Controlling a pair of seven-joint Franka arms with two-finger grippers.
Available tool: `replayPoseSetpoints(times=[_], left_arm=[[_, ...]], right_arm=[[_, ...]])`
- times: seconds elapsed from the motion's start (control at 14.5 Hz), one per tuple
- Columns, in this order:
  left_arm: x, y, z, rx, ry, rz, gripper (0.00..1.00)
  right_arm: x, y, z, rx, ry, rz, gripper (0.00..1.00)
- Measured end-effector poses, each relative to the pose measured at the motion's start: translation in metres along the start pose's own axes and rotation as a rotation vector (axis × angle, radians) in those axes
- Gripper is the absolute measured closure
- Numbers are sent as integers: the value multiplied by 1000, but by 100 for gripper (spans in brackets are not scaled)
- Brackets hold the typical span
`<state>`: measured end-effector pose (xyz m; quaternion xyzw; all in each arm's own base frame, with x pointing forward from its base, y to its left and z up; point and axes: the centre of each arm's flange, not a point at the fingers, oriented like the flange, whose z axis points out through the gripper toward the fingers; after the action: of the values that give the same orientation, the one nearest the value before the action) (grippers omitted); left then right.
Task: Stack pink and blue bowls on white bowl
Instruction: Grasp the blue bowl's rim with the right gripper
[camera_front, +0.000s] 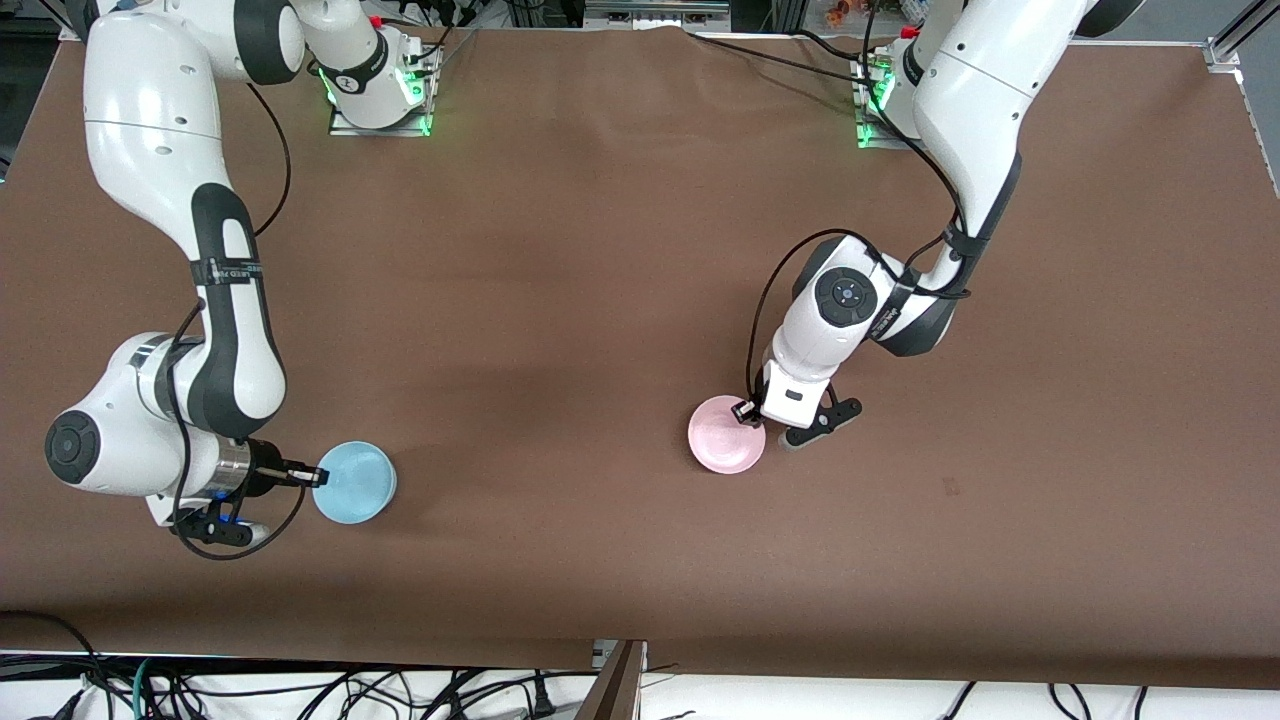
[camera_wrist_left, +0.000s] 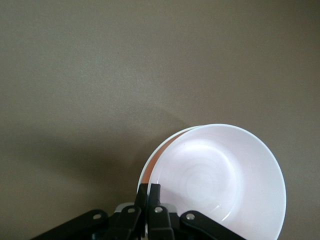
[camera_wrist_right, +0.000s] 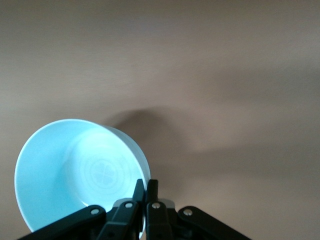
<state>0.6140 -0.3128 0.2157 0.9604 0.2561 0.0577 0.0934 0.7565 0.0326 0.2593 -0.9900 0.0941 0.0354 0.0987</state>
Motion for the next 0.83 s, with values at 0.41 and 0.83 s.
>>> replayPoseSetpoints(times=[0.41, 0.83], left_arm=[[-3, 3, 1, -9, 8, -16, 93], [5, 6, -5, -23, 26, -24, 39]], right_arm=[[-15, -74, -27, 74, -40, 167, 97], [-31, -119, -33, 129, -72, 260, 97]])
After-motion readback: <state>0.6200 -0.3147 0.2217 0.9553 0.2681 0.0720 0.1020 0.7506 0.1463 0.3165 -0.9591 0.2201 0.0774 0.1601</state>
